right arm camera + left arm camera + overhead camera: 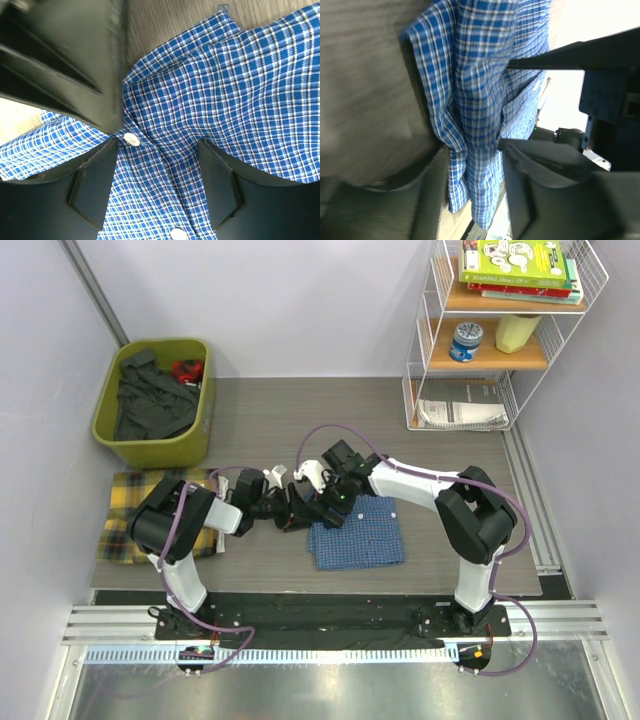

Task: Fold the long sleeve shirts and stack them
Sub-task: Fold the shirt

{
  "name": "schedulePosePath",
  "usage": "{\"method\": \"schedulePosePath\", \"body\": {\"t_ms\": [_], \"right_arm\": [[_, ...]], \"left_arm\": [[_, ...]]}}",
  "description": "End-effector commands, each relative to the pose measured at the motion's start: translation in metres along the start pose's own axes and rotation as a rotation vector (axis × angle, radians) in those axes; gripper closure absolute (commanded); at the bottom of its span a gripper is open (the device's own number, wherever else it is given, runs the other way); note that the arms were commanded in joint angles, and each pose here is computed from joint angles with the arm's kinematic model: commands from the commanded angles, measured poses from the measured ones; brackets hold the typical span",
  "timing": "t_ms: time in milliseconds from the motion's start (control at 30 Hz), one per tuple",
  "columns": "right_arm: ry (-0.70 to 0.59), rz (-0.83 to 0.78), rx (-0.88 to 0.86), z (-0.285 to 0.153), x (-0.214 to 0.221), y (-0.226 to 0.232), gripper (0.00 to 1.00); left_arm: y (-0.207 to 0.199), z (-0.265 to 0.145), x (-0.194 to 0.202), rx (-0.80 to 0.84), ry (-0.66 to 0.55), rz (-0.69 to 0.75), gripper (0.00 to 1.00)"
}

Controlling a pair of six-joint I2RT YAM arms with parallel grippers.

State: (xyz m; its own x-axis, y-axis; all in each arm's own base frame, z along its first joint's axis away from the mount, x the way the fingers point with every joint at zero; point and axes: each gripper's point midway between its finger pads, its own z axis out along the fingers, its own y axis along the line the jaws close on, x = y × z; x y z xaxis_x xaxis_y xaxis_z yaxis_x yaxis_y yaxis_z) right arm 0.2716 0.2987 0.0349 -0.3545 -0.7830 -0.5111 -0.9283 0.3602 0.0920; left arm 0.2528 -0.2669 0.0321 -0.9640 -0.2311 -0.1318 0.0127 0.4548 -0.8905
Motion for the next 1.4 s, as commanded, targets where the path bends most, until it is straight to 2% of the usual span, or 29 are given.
{"method": "schedulePosePath", "body": {"t_ms": [0,100,200,267,300,367,400,433,467,600,633,700,733,800,833,867,933,1000,1067,1133,1167,1200,1233,1300,1333,1367], "right_arm": [[0.0,0.002,0.024,0.01,-0.002,-0.008,0.29],[-0.009,0.0,0.021,0.008,-0.004,-0.007,0.29],[-0.014,0.021,0.028,0.001,-0.006,-0.012,0.28],[-0.025,0.066,0.04,-0.011,-0.009,-0.024,0.27],[-0.053,0.08,0.057,-0.024,-0.018,-0.031,0.26],[-0.076,0.151,0.077,-0.047,-0.016,-0.05,0.24],[-0.111,0.172,0.089,-0.063,-0.022,-0.054,0.23],[-0.125,0.202,0.099,-0.075,-0.02,-0.06,0.21],[-0.14,0.239,0.116,-0.087,-0.014,-0.071,0.2],[-0.159,0.296,0.152,-0.12,0.005,-0.079,0.18],[-0.164,0.303,0.163,-0.127,0.008,-0.078,0.17],[-0.158,0.338,0.175,-0.137,0.023,-0.081,0.17],[-0.157,0.348,0.18,-0.14,0.027,-0.083,0.17],[-0.163,0.385,0.178,-0.147,0.035,-0.088,0.16],[-0.169,0.393,0.181,-0.151,0.036,-0.089,0.16],[-0.173,0.401,0.183,-0.154,0.037,-0.091,0.16],[-0.185,0.424,0.188,-0.162,0.04,-0.094,0.17],[-0.187,0.442,0.193,-0.166,0.045,-0.096,0.16],[-0.193,0.461,0.192,-0.17,0.047,-0.097,0.16],[-0.204,0.499,0.179,-0.172,0.051,-0.098,0.16],[-0.207,0.513,0.169,-0.172,0.053,-0.097,0.16],[-0.21,0.529,0.159,-0.172,0.055,-0.095,0.16],[-0.218,0.544,0.148,-0.173,0.057,-0.095,0.16],[-0.209,0.57,0.129,-0.169,0.064,-0.091,0.15],[-0.208,0.584,0.122,-0.167,0.066,-0.091,0.15],[-0.2,0.606,0.106,-0.163,0.071,-0.088,0.15]], "left_arm": [[0.037,0.011,0.006,-0.128,0.024,-0.023,0.57],[0.036,0.017,0.0,-0.109,0.027,-0.011,0.7],[0.028,0.016,-0.005,-0.088,0.045,0.0,0.94],[0.035,0.008,-0.001,-0.159,0.086,-0.022,1.0],[0.028,0.002,-0.016,-0.178,0.085,0.077,1.0],[0.038,-0.02,-0.003,-0.322,0.191,0.051,1.0],[0.041,-0.03,-0.006,-0.359,0.225,0.164,1.0],[0.028,-0.033,-0.026,-0.391,0.214,0.229,1.0],[0.038,-0.052,-0.016,-0.498,0.284,0.213,1.0],[0.034,-0.082,-0.044,-0.661,0.369,0.375,1.0],[0.015,-0.083,-0.07,-0.667,0.323,0.447,1.0],[0.011,-0.099,-0.092,-0.765,0.333,0.546,1.0],[-0.017,-0.102,-0.126,-0.775,0.255,0.647,1.0],[-0.036,-0.119,-0.158,-0.871,0.216,0.745,1.0],[-0.063,-0.124,-0.187,-0.893,0.165,0.844,1.0],[-0.073,-0.135,-0.2,-0.985,0.15,0.893,1.0],[-0.109,-0.134,-0.22,-1.027,0.11,1.03,1.0],[-0.12,-0.139,-0.226,-1.138,0.097,1.121,1.0],[-0.126,-0.124,-0.209,-1.173,0.147,1.232,1.0],[-0.13,-0.104,-0.198,-1.202,0.125,1.326,1.0],[-0.103,-0.098,-0.178,-1.234,0.215,1.352,1.0],[-0.098,-0.088,-0.178,-1.262,0.18,1.381,1.0],[-0.092,-0.071,-0.16,-1.253,0.216,1.427,1.0],[-0.049,-0.047,-0.13,-1.284,0.33,1.428,1.0],[-0.042,-0.028,-0.11,-1.264,0.368,1.447,1.0],[-0.035,-0.015,-0.096,-1.246,0.37,1.408,1.0]]}}
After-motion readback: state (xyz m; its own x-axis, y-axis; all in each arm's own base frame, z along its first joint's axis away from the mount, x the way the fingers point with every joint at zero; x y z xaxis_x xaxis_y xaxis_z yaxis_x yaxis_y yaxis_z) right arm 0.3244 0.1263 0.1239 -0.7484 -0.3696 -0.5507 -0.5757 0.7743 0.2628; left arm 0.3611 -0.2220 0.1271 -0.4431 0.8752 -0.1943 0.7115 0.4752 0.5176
